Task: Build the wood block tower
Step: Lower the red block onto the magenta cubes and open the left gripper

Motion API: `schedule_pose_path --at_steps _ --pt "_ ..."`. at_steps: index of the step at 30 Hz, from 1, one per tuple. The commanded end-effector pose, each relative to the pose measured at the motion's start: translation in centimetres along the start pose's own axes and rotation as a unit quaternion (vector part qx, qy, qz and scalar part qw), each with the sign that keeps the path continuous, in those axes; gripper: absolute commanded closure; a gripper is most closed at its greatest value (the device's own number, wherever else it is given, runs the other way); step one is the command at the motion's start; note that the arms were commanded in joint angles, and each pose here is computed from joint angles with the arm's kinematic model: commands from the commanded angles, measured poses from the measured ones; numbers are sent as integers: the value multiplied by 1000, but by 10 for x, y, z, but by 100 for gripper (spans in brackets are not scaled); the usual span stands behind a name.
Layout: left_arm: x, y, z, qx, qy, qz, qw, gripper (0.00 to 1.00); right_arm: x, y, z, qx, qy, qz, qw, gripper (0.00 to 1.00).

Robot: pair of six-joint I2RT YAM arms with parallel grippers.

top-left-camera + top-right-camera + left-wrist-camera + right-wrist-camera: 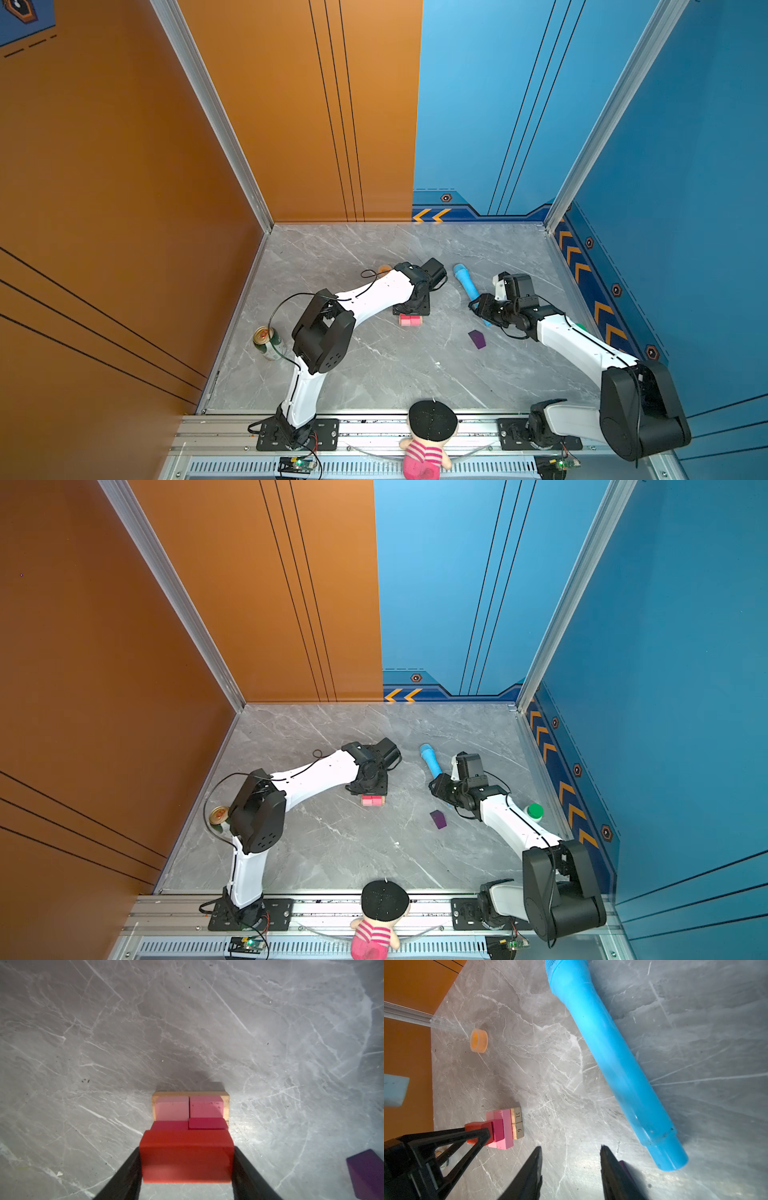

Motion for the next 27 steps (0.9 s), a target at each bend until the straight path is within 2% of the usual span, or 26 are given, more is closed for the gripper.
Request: schedule_pose_path --at_steps 1,27 --pt "-3 0 3 5 3 -12 1000 36 1 -4 -1 -6 -3 -11 1000 53" --pt "-4 2 4 7 3 -14 1000 25 0 -7 0 -9 -1 -12 1000 53"
Point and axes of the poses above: each gripper's point midway between its finger pads, its own y axis out along the fingers, its own x axis along the line the jaws close on, z = x × y, the point moved 4 cm from there along -y, back along the fingers, and after that the axes turned 12 degrees about y, right-handed, at the moved point
